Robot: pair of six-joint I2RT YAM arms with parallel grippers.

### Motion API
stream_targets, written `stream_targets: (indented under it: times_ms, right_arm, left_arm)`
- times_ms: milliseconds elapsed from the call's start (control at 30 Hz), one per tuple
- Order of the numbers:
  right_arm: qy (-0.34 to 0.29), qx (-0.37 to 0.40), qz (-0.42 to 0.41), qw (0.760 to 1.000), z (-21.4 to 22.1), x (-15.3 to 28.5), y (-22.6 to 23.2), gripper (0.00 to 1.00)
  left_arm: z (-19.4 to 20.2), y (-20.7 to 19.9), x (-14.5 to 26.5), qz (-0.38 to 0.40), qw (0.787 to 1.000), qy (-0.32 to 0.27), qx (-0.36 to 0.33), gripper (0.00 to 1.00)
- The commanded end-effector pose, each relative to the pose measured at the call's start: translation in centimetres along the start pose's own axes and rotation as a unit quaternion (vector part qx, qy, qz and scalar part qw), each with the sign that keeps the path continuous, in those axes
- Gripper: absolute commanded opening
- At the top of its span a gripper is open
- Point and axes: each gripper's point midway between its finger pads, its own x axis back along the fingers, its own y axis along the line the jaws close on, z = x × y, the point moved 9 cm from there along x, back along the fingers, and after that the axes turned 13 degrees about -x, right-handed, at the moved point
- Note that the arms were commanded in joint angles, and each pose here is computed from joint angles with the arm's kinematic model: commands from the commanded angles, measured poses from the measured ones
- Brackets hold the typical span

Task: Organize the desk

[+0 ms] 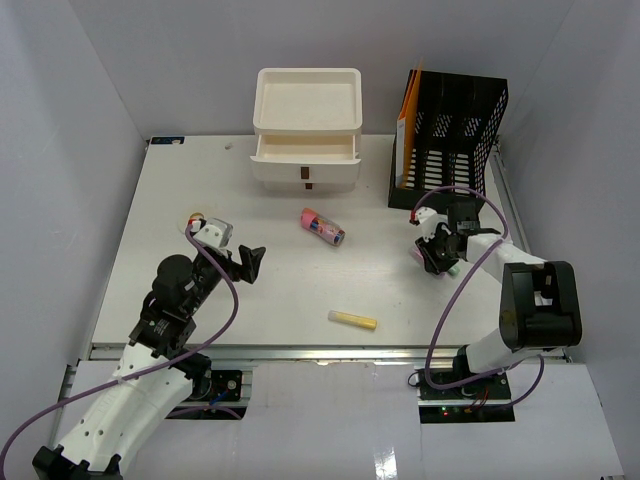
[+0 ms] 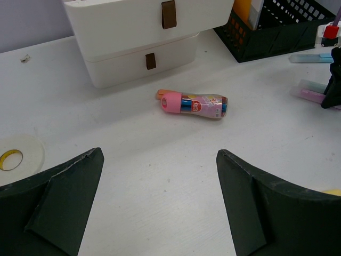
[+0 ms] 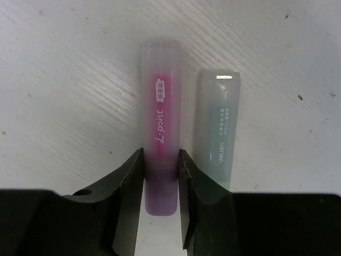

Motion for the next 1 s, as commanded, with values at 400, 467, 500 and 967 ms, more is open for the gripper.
stream_targets:
  times_ms: [400, 467, 500, 967]
  right_arm:
    - [-0.202, 0.439, -0.168, 0.859, -17.5, 13.9, 12.0, 0.08]
    - [-0.229, 0.455, -0.143, 0.849, -20.7, 14.6, 13.3, 0.08]
    - [-0.258, 0.462, -0.114, 0.841, -22.8, 15.7, 13.9, 0.08]
    - [-0.352, 0.384, 0.012, 0.853, -34.7, 11.1, 14.8, 0.1]
  left_arm:
    - [0.6, -2.7, -0.6, 0.154, 0.988, -0.019, 0.002, 0.98]
    - [0.7, -2.7, -0.7, 0.156, 0.988, -0.018, -0.001, 0.98]
    - [0.8, -2.7, -0.7, 0.157, 0.987, -0.018, -0.001, 0.98]
    - [1.5, -3.8, -0.4, 0.222, 0.973, -0.054, -0.034, 0.98]
